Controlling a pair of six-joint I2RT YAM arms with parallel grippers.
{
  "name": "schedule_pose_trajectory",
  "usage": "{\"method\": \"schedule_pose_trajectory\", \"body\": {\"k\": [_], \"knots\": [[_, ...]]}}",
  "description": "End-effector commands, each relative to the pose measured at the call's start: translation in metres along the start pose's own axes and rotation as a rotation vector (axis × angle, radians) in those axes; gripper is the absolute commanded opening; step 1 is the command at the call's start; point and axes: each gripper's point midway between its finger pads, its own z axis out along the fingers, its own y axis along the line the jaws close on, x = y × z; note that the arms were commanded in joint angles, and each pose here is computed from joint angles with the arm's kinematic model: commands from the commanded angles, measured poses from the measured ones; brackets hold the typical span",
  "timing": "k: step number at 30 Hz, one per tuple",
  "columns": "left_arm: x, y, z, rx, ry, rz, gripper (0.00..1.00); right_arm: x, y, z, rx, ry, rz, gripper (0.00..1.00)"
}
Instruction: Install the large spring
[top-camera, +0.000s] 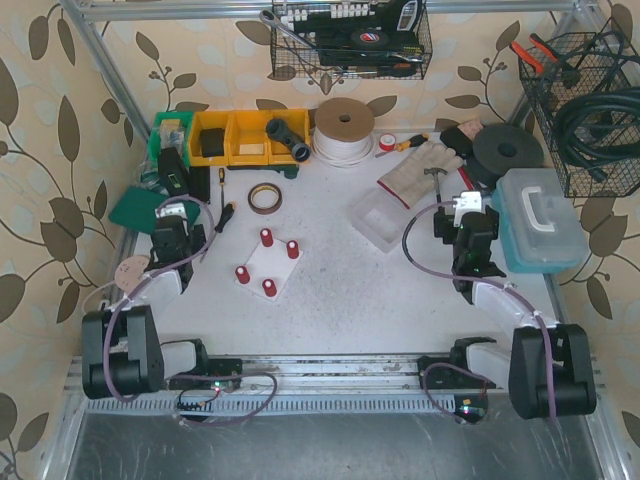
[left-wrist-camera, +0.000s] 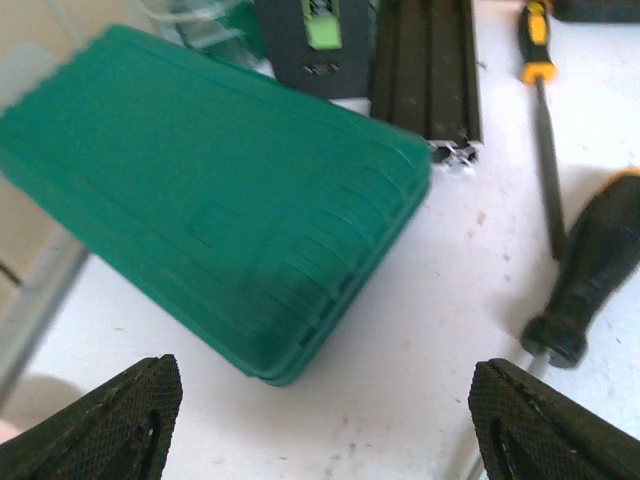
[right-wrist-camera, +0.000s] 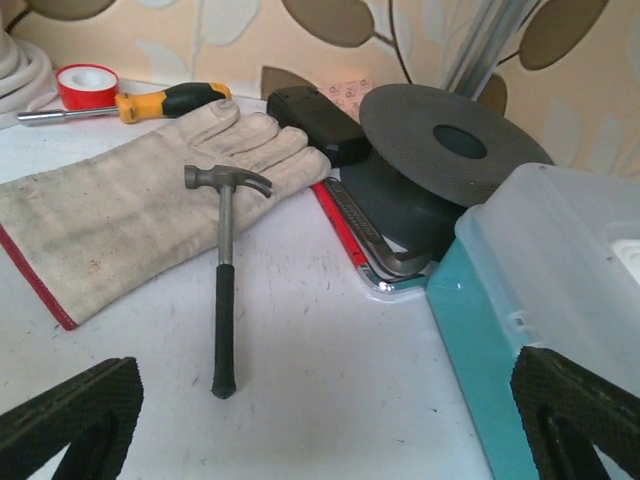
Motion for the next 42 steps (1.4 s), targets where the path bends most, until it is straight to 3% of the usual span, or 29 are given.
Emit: {"method": "schedule_pose_trajectory", "body": {"k": [1,10,16,23,26,28,31,42], "knots": [[-0.018,-0.025,0.005,0.140,-0.098,-0.013,0.81,-0.018,0.011,0.004,-0.074,-0.100,0.017,0.99],[-0.014,-0.032,0.021,0.153,-0.166,-0.030,0.84,-0.027,0.028,0.026,-0.166,-0.124,0.015,0.99],[0.001,-0.037,0.030,0.119,-0.204,0.000,0.85,-0.032,0.018,0.036,-0.226,-0.164,0.117,0.99],[0.005,-0.038,0.033,0.098,-0.170,0.011,0.85,-0.011,0.022,0.032,-0.278,0.071,0.015,0.99],[0.003,-0.071,0.033,0.275,-0.150,0.114,0.85,0.011,0.022,0.036,-0.254,0.091,0.055,0.99],[0.004,-0.070,0.032,0.280,-0.158,0.108,0.85,0.025,0.028,0.042,-0.261,0.105,0.089,0.99],[0.004,-0.070,0.032,0.277,-0.154,0.104,0.85,0.023,0.036,0.044,-0.293,0.000,0.131,0.99],[0.004,-0.069,0.033,0.272,-0.148,0.104,0.86,0.038,0.051,0.044,-0.284,-0.035,0.085,1.00]]}}
